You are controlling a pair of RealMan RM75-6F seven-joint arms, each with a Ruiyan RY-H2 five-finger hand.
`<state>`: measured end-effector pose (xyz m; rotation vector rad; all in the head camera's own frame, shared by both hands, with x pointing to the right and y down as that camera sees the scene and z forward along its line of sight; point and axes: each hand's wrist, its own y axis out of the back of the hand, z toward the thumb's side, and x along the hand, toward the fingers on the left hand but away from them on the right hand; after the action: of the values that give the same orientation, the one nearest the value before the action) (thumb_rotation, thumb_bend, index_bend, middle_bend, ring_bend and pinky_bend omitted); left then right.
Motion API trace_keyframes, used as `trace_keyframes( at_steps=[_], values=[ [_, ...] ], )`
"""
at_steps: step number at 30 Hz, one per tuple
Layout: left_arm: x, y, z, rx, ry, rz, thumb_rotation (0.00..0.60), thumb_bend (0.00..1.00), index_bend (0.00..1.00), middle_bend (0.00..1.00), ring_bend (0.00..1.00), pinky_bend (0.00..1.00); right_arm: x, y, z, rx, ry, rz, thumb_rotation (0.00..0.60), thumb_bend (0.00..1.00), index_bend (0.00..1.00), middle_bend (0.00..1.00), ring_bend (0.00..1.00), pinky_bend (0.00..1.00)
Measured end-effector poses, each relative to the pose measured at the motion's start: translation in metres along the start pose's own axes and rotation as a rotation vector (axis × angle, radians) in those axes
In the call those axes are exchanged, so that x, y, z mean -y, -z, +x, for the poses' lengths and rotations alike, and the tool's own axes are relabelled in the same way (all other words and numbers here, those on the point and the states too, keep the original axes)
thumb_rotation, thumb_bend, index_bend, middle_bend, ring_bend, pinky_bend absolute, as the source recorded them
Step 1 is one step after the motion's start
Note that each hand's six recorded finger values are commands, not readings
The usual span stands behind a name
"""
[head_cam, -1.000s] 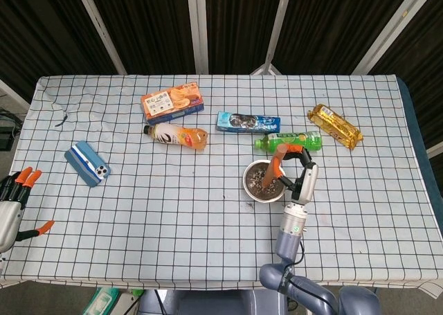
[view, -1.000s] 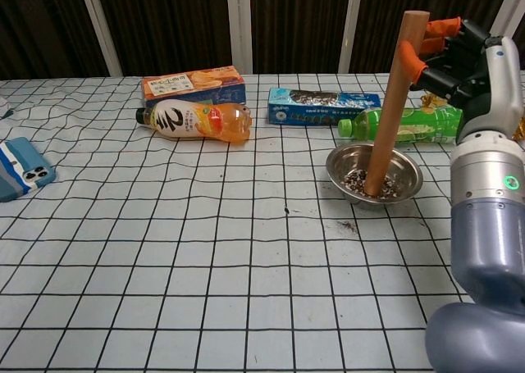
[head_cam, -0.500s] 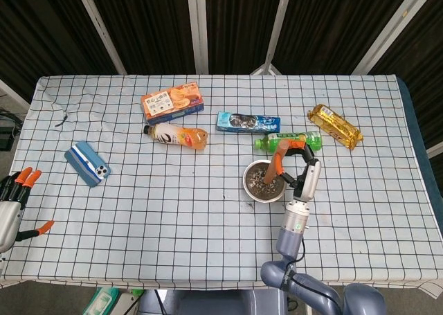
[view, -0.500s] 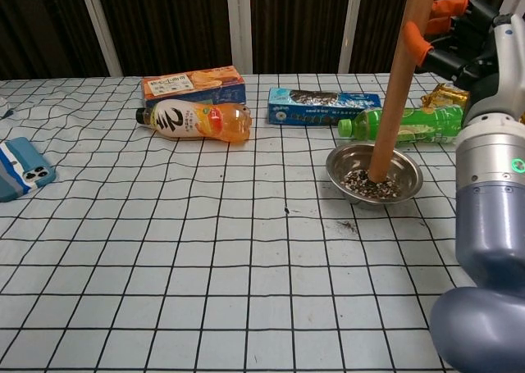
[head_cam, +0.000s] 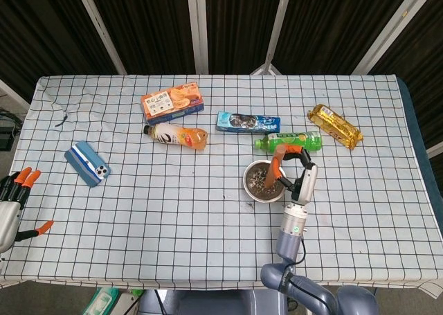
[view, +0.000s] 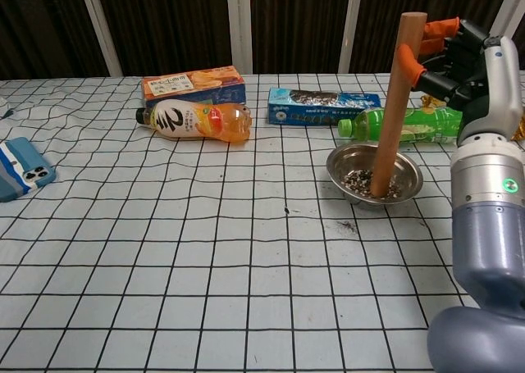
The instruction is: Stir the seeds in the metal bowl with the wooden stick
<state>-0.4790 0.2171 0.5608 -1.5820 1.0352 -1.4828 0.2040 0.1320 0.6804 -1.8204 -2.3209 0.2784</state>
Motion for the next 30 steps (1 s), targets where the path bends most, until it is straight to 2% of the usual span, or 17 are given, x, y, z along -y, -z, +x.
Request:
trace_keyframes(
  at_steps=[7,14,23,30],
  values=[
    [0.000,0.000,0.000,-0.001,0.000,0.000,0.600,0.13,0.03,0.00,0.00,0.00,0.001,-0.016,-0.011,-0.050,0.011,-0.032,0.600,0.75,0.71,0.60,0.55,0.54],
    [0.000,0.000,0.000,-0.002,-0.001,0.001,0.600,0.12,0.03,0.00,0.00,0.00,-0.008,-0.050,-0.033,-0.156,0.008,-0.035,0.600,0.75,0.71,0.60,0.55,0.54],
    [0.000,-0.001,0.000,-0.003,-0.001,0.004,0.600,0.13,0.03,0.00,0.00,0.00,-0.054,-0.073,-0.064,-0.250,-0.011,0.109,0.600,0.75,0.71,0.60,0.55,0.54],
    [0.000,-0.002,0.000,-0.005,-0.001,0.008,0.600,0.13,0.03,0.00,0.00,0.00,-0.110,-0.078,-0.080,-0.306,-0.059,0.325,0.600,0.75,0.71,0.60,0.55,0.54]
  ],
)
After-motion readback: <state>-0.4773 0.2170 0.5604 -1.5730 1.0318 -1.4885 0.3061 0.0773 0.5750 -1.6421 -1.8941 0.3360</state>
